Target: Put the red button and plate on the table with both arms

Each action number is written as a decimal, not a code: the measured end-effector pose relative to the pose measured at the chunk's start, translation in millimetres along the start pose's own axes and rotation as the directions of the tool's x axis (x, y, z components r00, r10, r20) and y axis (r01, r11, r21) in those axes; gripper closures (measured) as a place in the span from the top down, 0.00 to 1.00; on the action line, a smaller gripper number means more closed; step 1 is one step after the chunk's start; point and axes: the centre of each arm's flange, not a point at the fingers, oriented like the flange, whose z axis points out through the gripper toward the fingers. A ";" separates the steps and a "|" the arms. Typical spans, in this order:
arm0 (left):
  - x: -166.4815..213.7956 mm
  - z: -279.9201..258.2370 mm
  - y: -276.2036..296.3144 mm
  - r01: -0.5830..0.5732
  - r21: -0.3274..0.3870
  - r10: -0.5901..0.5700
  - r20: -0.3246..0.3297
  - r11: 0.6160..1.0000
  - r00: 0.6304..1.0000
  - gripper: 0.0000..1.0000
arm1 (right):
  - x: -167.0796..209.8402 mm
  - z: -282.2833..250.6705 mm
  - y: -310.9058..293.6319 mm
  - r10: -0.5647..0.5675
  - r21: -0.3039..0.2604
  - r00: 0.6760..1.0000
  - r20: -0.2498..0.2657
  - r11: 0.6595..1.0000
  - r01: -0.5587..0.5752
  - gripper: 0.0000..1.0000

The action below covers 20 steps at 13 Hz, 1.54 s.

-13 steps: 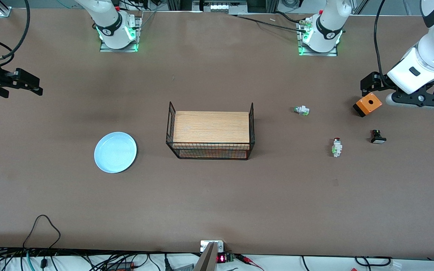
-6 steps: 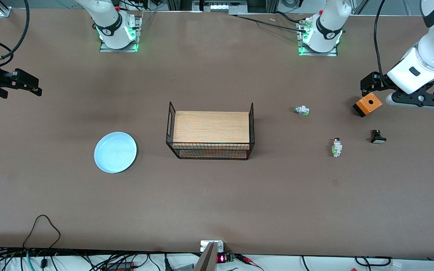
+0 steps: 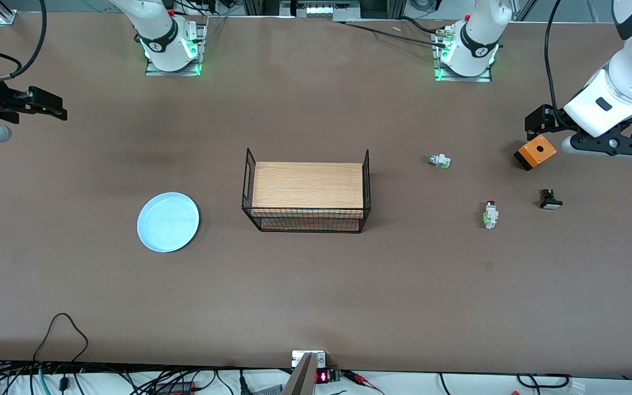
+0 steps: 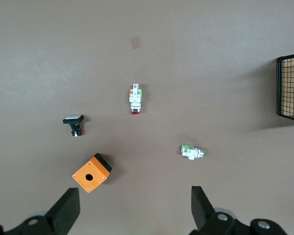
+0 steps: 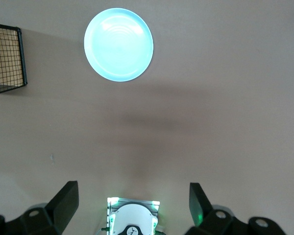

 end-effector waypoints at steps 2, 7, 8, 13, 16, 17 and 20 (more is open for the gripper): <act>0.0 0.0 0.0 0.000 0.000 0.000 0.000 1.000 1.000 1.00 | 0.8 -1.3 -0.7 -0.001 -0.002 1.000 0.001 1.000 0.001 1.00; 0.0 0.0 0.0 0.000 0.000 0.000 0.000 1.000 1.000 1.00 | 4.7 2.7 0.0 0.000 -0.007 1.000 0.010 1.000 0.000 1.00; 0.0 0.0 0.0 0.000 0.000 0.000 0.000 1.000 1.000 1.00 | 4.8 2.8 0.3 0.001 -0.009 1.000 0.011 1.000 -0.001 1.00; 0.0 0.0 0.0 0.000 0.000 0.000 0.000 1.000 1.000 1.00 | 5.0 1.8 0.5 0.001 -0.011 1.000 0.005 1.000 -0.001 1.00; 0.0 0.0 0.0 0.000 0.000 0.000 0.000 1.000 1.000 1.00 | 7.1 -1.5 0.5 0.000 -0.013 1.000 -0.019 1.000 -0.001 1.00; 0.0 0.0 0.0 0.000 0.000 0.000 0.000 1.000 1.000 1.00 | 7.6 -2.0 0.3 0.000 -0.014 1.000 -0.023 1.000 0.000 1.00; 0.0 0.0 0.0 0.000 0.000 0.000 0.000 1.000 1.000 1.00 | 8.3 -2.6 -0.4 -0.001 -0.014 1.000 -0.029 1.000 0.001 1.00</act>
